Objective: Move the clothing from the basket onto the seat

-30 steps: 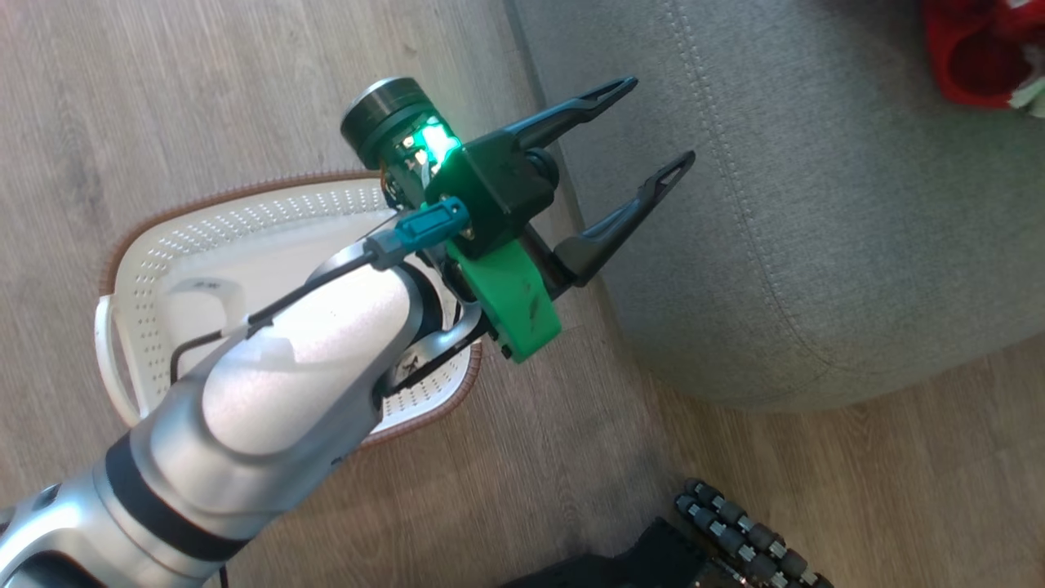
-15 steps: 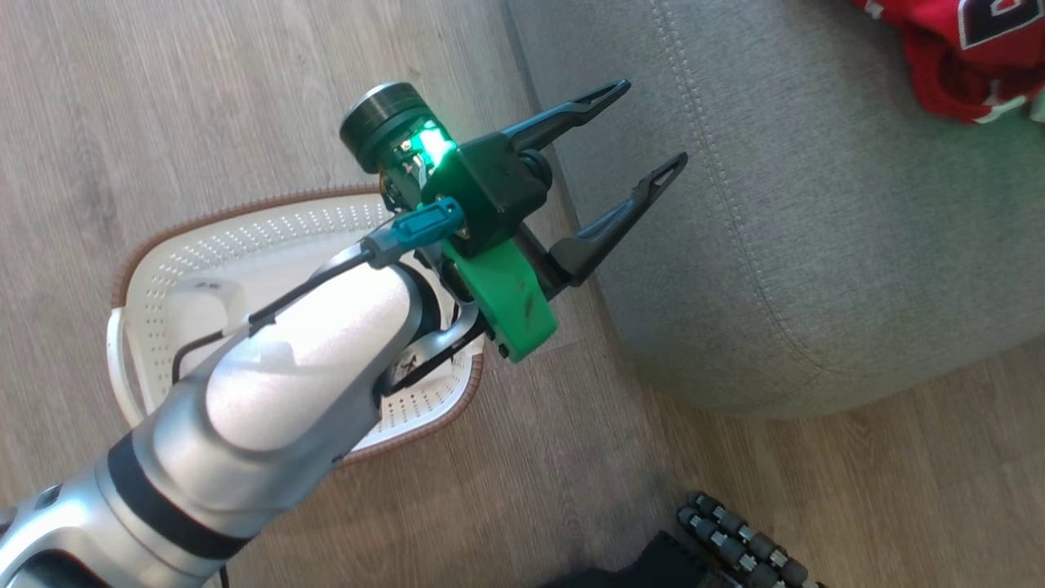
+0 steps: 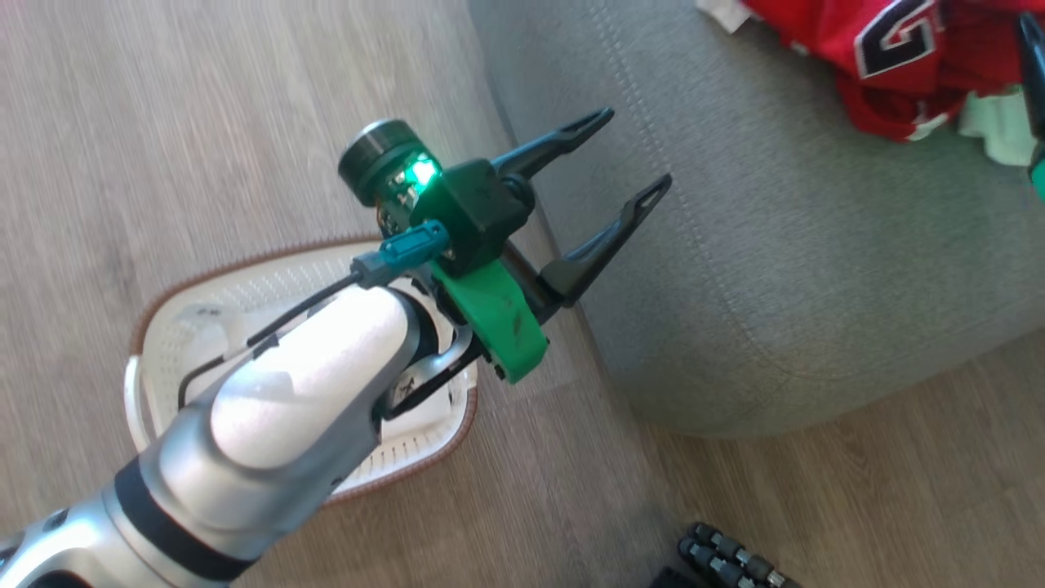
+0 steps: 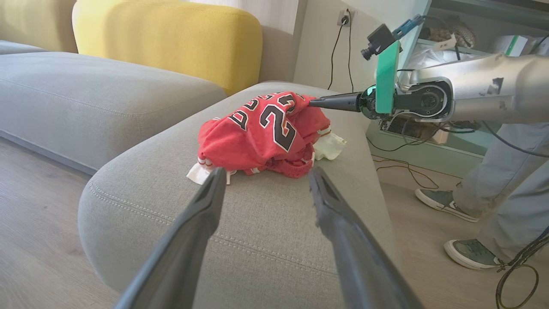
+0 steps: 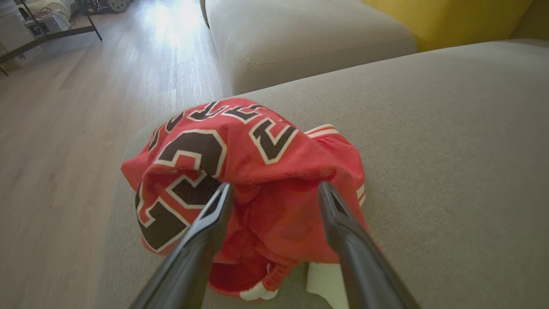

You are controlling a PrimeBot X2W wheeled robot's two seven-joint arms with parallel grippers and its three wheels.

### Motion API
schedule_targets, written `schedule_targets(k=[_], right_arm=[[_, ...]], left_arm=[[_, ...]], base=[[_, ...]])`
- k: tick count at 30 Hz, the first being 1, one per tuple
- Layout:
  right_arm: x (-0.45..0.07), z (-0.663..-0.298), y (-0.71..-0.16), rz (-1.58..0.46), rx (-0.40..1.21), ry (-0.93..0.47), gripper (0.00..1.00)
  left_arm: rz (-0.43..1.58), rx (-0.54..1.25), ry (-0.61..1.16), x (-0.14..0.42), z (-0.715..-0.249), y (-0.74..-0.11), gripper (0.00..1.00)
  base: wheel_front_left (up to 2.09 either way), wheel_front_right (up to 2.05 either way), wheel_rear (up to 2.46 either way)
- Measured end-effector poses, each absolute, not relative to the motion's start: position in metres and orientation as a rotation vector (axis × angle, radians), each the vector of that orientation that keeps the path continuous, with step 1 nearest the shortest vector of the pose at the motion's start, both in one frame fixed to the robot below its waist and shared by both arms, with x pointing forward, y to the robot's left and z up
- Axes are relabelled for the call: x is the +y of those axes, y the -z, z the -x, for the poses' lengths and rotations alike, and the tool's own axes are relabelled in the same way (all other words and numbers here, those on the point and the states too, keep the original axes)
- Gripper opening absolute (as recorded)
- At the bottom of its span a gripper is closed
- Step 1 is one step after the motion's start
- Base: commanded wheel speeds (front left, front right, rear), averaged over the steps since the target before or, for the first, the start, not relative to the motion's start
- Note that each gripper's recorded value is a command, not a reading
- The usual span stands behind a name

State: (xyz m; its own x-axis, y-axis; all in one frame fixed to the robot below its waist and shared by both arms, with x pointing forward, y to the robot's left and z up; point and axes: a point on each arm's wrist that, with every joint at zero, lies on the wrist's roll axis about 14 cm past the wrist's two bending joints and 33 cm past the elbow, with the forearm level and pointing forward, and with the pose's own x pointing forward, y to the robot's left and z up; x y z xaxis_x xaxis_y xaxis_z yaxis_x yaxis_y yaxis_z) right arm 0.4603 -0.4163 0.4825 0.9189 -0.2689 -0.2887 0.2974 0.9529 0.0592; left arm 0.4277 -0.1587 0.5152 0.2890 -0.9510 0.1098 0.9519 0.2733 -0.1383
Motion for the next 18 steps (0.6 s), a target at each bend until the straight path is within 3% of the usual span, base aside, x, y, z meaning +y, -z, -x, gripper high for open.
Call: schedule_targets(k=[18], right_arm=[[-0.408,-0.402,-0.558,-0.105,0.058,0.233,1.00]], left_arm=[[0.175,-0.079,1.202,-0.143,-0.392,-0.563,1.00]], base=[[0.00,0.00,0.00]])
